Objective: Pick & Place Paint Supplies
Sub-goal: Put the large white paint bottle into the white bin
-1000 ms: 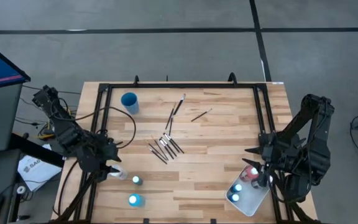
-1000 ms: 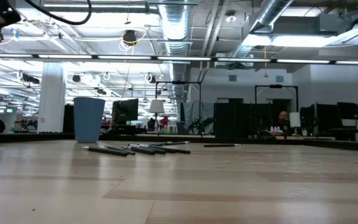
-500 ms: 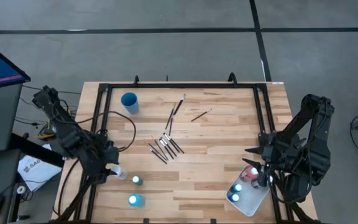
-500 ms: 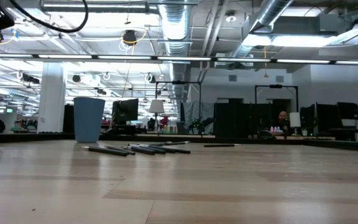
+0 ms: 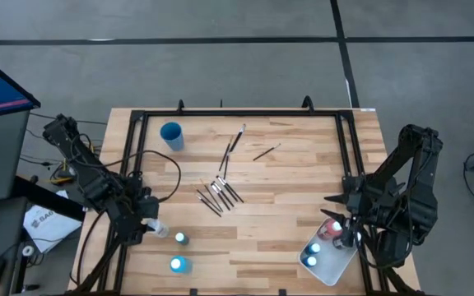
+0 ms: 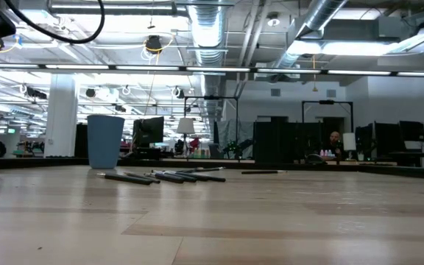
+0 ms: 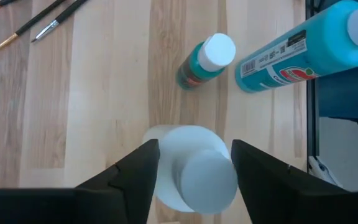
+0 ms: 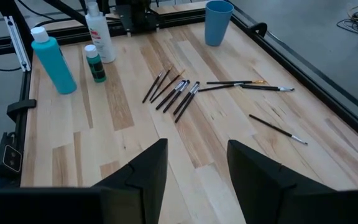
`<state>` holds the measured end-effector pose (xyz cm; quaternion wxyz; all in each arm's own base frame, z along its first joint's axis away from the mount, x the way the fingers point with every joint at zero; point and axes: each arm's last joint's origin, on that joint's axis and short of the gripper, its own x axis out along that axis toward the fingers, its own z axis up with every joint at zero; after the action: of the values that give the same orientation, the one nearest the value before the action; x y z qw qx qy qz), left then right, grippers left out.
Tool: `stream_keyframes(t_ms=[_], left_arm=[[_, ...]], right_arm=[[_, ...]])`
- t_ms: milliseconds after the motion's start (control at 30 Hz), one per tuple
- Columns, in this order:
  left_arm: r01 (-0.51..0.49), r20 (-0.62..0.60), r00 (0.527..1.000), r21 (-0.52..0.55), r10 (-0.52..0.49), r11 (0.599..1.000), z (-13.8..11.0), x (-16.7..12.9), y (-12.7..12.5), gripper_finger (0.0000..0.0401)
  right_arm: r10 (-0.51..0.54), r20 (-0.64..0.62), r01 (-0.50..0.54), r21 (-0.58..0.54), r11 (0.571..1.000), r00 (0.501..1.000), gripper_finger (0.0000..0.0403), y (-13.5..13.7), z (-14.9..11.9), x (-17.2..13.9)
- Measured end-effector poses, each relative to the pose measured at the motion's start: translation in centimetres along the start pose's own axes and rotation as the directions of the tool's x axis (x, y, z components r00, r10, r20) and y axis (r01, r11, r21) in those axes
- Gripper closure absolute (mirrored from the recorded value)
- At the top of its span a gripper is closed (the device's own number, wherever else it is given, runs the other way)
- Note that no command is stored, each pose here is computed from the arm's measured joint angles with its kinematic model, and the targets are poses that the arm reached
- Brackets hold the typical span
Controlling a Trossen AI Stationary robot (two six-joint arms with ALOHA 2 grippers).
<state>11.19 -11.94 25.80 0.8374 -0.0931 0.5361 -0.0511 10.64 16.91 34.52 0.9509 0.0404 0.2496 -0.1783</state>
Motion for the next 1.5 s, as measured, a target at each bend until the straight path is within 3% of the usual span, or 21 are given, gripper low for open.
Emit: stream_keyframes(t_ms=[333, 533, 900, 1267, 1500], left_arm=[[-0.028, 0.031, 0.999, 0.023, 0.027, 0.999, 0.1, 0.0, 0.1, 0.0299], [-0.102, 0.099, 0.991, 0.087, 0.094, 0.991, 0.3, 0.1, 0.4, 0.0291], [-0.235, 0.193, 0.955, 0.019, 0.227, 0.972, 2.3, 0.5, 2.2, 0.0295], [-0.256, 0.308, 0.915, -0.055, 0.260, 0.965, 5.4, 0.5, 4.2, 0.0296], [-0.171, 0.433, 0.879, -0.105, 0.200, 0.980, 7.8, 0.1, 5.1, 0.0297]], right_arm=[[0.000, 0.000, 0.000, 0.005, 1.000, 1.000, 0.0244, 0.0, 0.0, 0.0], [-0.027, -0.002, 0.027, -0.011, 1.000, 1.000, 0.0244, 0.1, -1.0, 0.9], [-0.041, -0.003, 0.041, 0.007, 0.999, 0.999, 0.0244, 0.1, -0.9, 1.4], [-0.041, -0.006, 0.041, 0.005, 0.999, 0.999, 0.0244, 0.1, -0.9, 1.4], [-0.042, -0.006, 0.042, -0.001, 0.999, 0.999, 0.0244, 0.1, -0.9, 1.4]])
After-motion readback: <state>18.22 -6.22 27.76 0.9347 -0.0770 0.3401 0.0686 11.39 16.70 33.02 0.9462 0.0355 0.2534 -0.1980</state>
